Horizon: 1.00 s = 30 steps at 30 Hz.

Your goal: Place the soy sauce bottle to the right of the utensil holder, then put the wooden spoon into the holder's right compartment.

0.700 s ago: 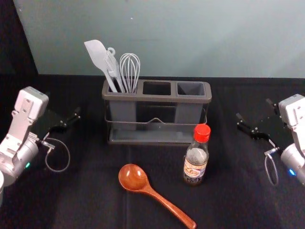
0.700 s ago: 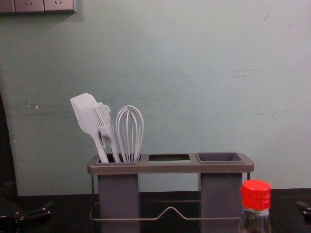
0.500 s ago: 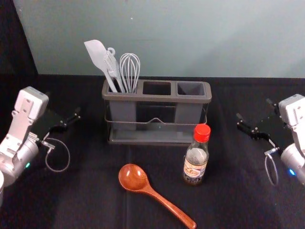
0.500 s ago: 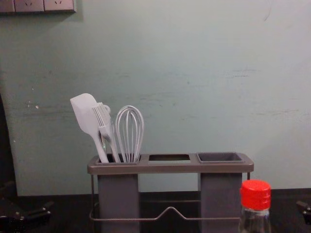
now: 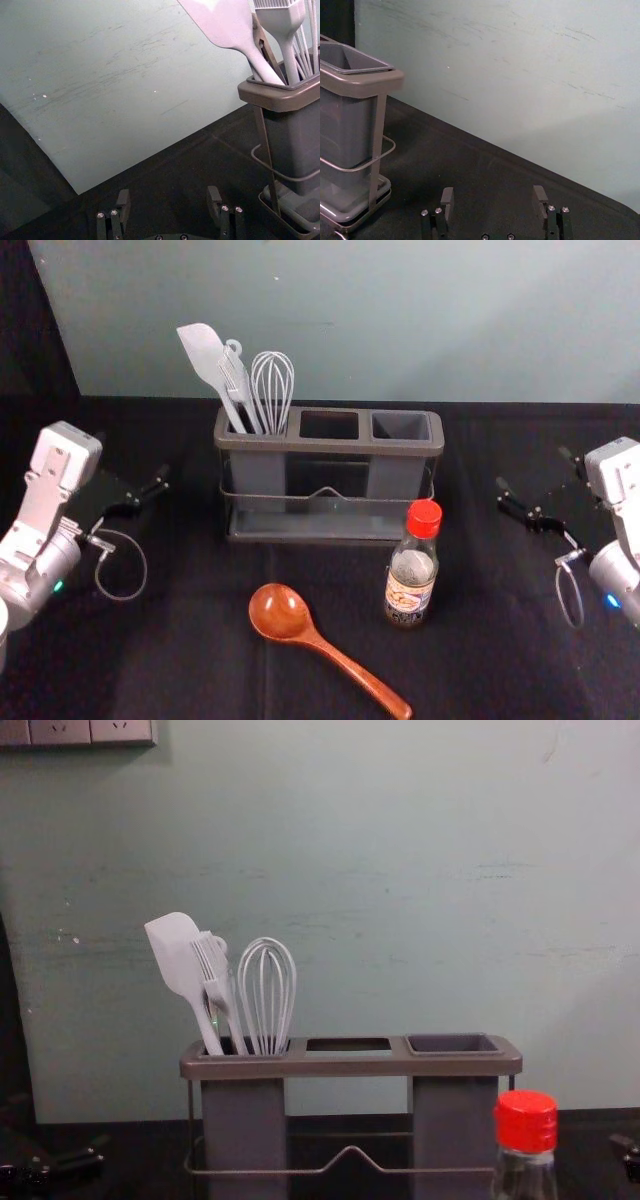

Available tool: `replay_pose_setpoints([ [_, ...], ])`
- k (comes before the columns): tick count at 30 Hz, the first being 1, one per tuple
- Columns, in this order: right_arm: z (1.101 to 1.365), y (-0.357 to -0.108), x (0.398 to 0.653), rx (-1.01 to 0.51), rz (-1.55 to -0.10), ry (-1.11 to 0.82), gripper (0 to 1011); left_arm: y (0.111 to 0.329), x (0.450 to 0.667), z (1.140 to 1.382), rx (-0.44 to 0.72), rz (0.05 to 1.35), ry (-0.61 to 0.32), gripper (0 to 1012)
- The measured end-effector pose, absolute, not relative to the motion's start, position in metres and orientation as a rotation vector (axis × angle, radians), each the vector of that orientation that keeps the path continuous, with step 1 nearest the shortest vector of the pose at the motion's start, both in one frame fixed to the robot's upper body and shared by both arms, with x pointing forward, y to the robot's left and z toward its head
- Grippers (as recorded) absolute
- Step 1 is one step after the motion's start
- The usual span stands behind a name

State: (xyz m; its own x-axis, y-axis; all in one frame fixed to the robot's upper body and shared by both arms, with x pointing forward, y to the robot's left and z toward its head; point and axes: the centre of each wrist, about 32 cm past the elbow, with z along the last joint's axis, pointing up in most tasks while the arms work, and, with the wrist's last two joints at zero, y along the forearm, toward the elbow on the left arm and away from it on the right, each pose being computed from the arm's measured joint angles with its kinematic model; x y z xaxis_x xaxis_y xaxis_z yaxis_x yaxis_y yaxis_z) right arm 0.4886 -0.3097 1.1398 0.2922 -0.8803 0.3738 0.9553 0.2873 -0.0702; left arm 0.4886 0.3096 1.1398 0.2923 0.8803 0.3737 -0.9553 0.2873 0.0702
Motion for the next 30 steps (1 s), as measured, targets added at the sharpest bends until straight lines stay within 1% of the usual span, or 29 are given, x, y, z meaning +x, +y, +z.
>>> replay_pose_setpoints([
  [19,1.14,-0.31,0.489,-0.304,-1.248,-0.285,1002,0.31,0.489,1.14,0.304,1.248,-0.285,1005],
  [25,1.142,-0.312,0.484,-0.274,-1.239,-0.296,1002,0.31,0.489,1.14,0.304,1.248,-0.285,1005],
  [30,1.15,-0.316,0.476,-0.222,-1.241,-0.265,1002,0.31,0.489,1.14,0.304,1.248,-0.285,1005],
])
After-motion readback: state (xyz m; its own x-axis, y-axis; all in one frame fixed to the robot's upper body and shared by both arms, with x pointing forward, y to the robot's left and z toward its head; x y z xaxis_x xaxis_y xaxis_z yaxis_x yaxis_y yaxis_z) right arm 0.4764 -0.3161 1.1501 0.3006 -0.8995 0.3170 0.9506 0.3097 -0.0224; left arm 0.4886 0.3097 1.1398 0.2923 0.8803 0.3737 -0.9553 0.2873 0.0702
